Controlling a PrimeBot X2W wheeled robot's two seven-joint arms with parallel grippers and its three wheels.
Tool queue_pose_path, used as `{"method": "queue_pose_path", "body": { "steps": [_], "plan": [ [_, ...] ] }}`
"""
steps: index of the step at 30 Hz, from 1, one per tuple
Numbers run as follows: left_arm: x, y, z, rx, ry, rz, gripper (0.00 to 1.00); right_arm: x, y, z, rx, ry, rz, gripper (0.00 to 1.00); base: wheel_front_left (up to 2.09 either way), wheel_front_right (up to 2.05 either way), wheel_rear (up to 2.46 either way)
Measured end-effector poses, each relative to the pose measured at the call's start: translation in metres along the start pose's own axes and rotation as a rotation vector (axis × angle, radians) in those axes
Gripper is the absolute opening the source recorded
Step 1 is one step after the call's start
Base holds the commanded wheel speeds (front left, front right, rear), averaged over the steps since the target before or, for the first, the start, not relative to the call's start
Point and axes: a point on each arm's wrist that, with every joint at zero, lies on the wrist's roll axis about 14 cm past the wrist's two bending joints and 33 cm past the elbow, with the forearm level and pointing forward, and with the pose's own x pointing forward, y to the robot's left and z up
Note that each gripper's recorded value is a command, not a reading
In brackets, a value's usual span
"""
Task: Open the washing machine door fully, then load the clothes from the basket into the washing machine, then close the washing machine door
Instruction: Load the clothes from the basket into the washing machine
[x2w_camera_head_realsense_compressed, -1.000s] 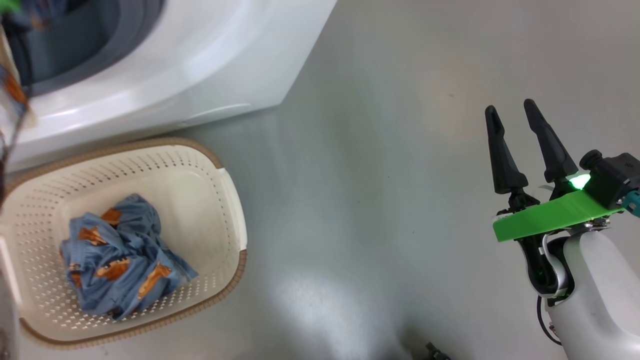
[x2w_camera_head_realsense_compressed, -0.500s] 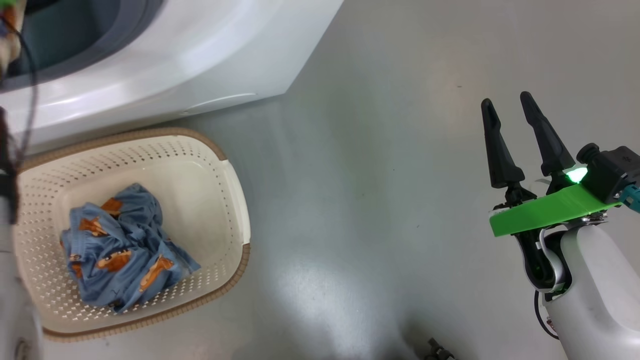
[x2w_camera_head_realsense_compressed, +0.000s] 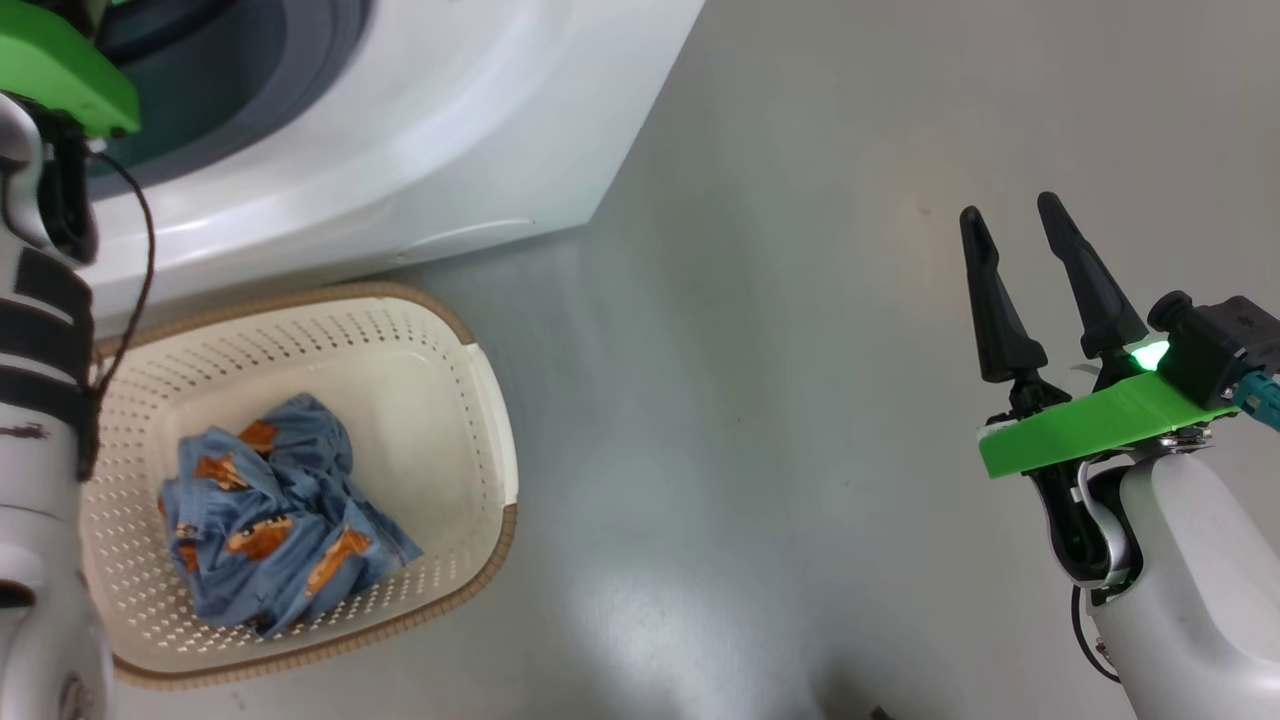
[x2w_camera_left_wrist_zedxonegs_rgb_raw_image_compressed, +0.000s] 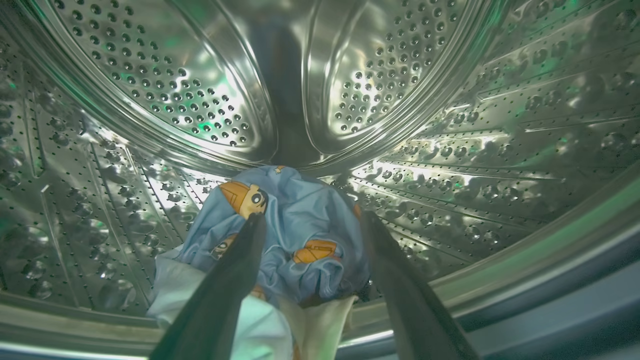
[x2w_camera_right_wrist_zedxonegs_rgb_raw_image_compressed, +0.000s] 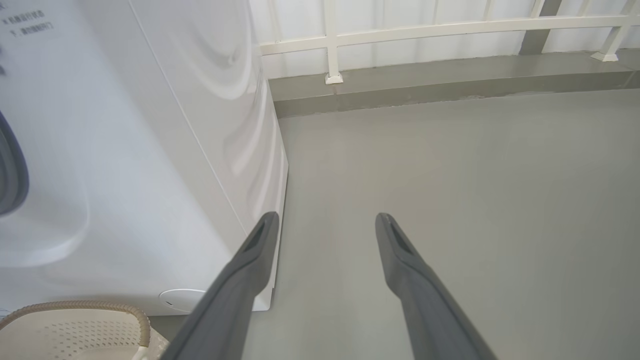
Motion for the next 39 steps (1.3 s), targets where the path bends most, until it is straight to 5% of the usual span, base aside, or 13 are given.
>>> {"method": "queue_pose_path", "body": {
  "steps": [39],
  "plan": [
    [-0.202,0.002,0.019,0.019,-0.105,0.002,1.0,-0.054,0.046,0.072,0.027,-0.169,0.125,1.0,0.0,0.0,0.0]
  ]
}}
